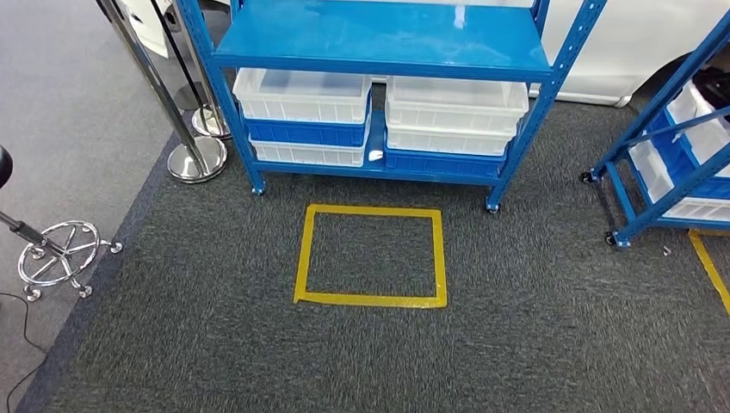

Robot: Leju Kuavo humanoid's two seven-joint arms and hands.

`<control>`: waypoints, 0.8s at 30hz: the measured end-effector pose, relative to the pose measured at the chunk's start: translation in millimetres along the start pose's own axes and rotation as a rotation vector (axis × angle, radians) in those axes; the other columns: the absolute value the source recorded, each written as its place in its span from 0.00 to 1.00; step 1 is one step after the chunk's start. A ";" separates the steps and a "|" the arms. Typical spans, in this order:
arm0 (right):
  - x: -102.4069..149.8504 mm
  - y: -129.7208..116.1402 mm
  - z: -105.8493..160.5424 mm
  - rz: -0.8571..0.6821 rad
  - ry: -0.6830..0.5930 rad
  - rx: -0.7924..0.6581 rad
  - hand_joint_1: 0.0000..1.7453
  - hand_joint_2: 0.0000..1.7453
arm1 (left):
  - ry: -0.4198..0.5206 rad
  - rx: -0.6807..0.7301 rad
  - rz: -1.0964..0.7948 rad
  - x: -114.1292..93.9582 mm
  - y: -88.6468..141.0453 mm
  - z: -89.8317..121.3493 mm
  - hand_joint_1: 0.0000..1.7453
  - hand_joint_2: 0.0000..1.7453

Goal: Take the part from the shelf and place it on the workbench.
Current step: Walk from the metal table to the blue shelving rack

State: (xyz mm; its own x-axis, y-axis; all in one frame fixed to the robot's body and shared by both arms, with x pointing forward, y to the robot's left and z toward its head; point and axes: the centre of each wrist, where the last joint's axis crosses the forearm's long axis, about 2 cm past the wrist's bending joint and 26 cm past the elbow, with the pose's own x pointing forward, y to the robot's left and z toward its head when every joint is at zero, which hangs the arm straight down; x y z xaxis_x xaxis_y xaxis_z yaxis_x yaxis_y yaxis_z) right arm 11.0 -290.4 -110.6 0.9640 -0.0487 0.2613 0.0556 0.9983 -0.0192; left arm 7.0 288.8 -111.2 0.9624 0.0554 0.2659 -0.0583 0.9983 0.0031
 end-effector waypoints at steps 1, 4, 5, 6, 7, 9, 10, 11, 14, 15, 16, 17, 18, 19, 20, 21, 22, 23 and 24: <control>-15.3 -0.9 3.0 0.003 0.039 0.001 0.00 0.00 | -0.034 -0.003 -0.003 13.5 -1.0 -2.2 0.00 0.00; -60.2 -3.9 14.4 0.013 0.158 0.002 0.00 0.00 | -0.134 -0.010 -0.009 50.9 -3.5 -6.0 0.00 0.00; -67.5 -4.5 16.7 0.015 0.180 0.003 0.00 0.00 | -0.153 -0.011 -0.010 58.2 -3.4 -6.3 0.00 0.00; -69.3 -4.6 17.3 0.016 0.185 0.006 0.00 0.00 | -0.156 -0.012 -0.007 60.5 -3.2 -6.4 0.00 0.00; -61.8 -4.3 15.0 0.015 0.163 0.010 0.00 0.00 | -0.134 -0.012 -0.004 53.8 -2.5 -6.1 0.00 0.00; -23.9 -2.2 5.5 0.011 0.056 0.021 0.00 0.00 | -0.031 -0.012 0.004 18.0 -1.0 -2.5 0.00 0.00; 0.6 -0.7 0.9 0.011 -0.011 0.025 0.00 0.00 | 0.038 -0.011 0.002 -7.4 -0.2 1.9 0.00 0.00; 26.5 0.7 -2.6 0.012 -0.079 0.029 0.00 0.00 | 0.105 -0.011 -0.002 -33.1 0.7 7.9 0.00 0.00; 93.0 3.2 -4.9 0.014 -0.252 0.034 0.00 0.00 | 0.278 -0.008 -0.017 -98.0 4.5 29.7 0.00 0.00; 107.1 3.4 -4.3 0.014 -0.289 0.034 0.00 0.00 | 0.316 -0.006 -0.020 -111.8 6.1 35.7 0.00 0.00; 115.0 3.4 -3.6 0.015 -0.311 0.034 0.00 0.00 | 0.339 -0.004 -0.024 -120.2 7.7 39.7 0.00 0.00; 116.6 3.5 -3.3 0.017 -0.316 0.034 0.00 0.00 | 0.346 -0.003 -0.026 -122.8 8.7 40.9 0.00 0.00; 112.4 3.6 -3.5 0.018 -0.306 0.035 0.00 0.00 | 0.339 -0.003 -0.029 -120.2 9.1 39.6 0.00 0.00; 103.2 3.7 -3.9 0.020 -0.283 0.036 0.00 0.00 | 0.320 -0.003 -0.030 -112.8 8.9 36.1 0.00 0.00; 90.6 3.7 -4.4 0.022 -0.251 0.036 0.00 0.00 | 0.288 -0.005 -0.031 -101.0 8.2 30.9 0.00 0.00; 75.5 3.5 -4.5 0.024 -0.212 0.036 0.00 0.00 | 0.248 -0.007 -0.032 -85.9 7.3 24.7 0.00 0.00; 58.0 3.1 -4.2 0.026 -0.165 0.036 0.00 0.00 | 0.200 -0.009 -0.033 -68.3 6.2 18.2 0.00 0.00; 38.6 2.5 -3.1 0.028 -0.114 0.036 0.00 0.00 | 0.144 -0.011 -0.033 -47.4 5.0 11.6 0.00 0.00; 18.6 1.6 -1.1 0.030 -0.061 0.035 0.00 0.00 | 0.086 -0.013 -0.033 -25.7 3.6 5.8 0.00 0.00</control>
State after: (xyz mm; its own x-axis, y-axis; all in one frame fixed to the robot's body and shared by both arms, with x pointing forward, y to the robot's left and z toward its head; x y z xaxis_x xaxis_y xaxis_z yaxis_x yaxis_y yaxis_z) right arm 29.3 -289.7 -106.8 0.9474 -0.0176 0.3195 0.0166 0.9998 0.0057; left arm -19.5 290.9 -112.4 0.9829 0.0234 0.1824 -0.0234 0.9997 -0.0023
